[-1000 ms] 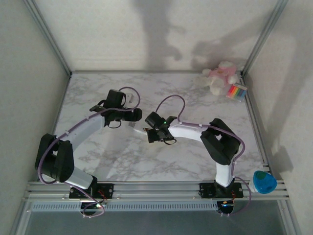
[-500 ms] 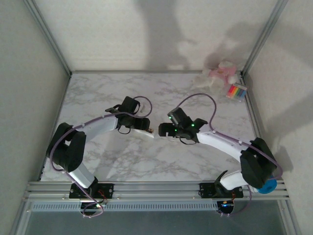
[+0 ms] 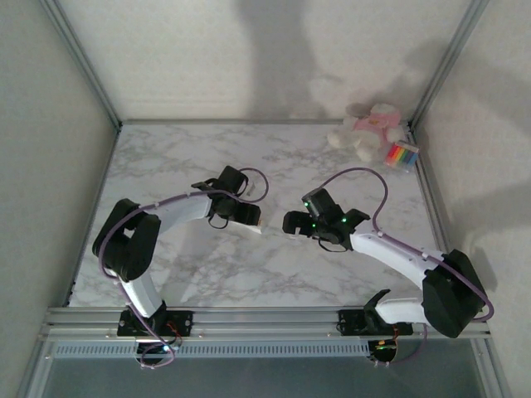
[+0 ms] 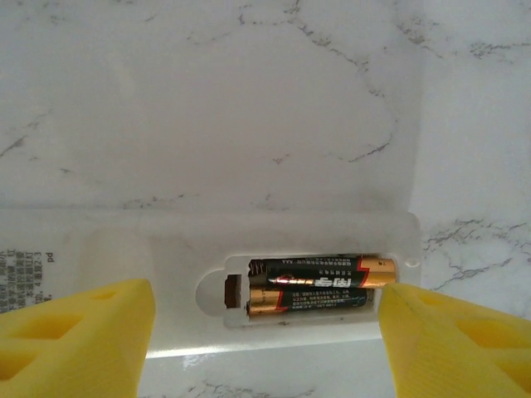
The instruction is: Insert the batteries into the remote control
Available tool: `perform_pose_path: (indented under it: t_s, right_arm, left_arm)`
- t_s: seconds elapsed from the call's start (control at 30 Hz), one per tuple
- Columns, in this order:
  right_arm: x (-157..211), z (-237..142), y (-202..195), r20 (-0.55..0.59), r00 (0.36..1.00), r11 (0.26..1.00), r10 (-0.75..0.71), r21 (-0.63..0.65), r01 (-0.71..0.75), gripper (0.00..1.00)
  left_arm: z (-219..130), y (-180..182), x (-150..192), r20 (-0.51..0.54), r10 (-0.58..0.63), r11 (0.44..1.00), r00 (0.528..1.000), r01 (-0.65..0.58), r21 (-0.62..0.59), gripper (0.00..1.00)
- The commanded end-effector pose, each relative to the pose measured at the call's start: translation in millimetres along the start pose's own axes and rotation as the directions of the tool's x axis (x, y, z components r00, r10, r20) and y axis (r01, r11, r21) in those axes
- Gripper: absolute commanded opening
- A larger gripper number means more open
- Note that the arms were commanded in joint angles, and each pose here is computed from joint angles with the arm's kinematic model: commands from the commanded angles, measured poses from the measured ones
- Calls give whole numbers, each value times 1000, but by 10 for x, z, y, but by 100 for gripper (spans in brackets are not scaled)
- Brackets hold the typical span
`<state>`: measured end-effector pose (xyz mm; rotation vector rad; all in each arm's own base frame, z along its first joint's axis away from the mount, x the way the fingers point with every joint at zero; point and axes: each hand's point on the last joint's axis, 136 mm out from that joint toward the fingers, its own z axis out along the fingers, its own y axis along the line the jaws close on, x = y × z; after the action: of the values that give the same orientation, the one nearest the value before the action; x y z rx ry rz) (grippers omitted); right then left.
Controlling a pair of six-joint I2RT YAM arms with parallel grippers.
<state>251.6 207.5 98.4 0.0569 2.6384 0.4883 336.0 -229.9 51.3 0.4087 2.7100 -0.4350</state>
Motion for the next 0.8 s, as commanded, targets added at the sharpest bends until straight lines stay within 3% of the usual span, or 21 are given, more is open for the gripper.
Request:
perform_pose_path:
  t_s: [0.0, 0.77]
  right_arm:
    - [36, -13, -13, -4, 1000, 1000, 18, -13, -18, 99]
    - [51, 38, 41, -22, 1000, 999, 15, -37, -16, 99]
  left_arm:
    - [2, 34, -62, 0, 25, 999, 1000, -25, -36, 72]
    - [136, -25, 47, -62, 41, 999, 997, -41, 7, 79]
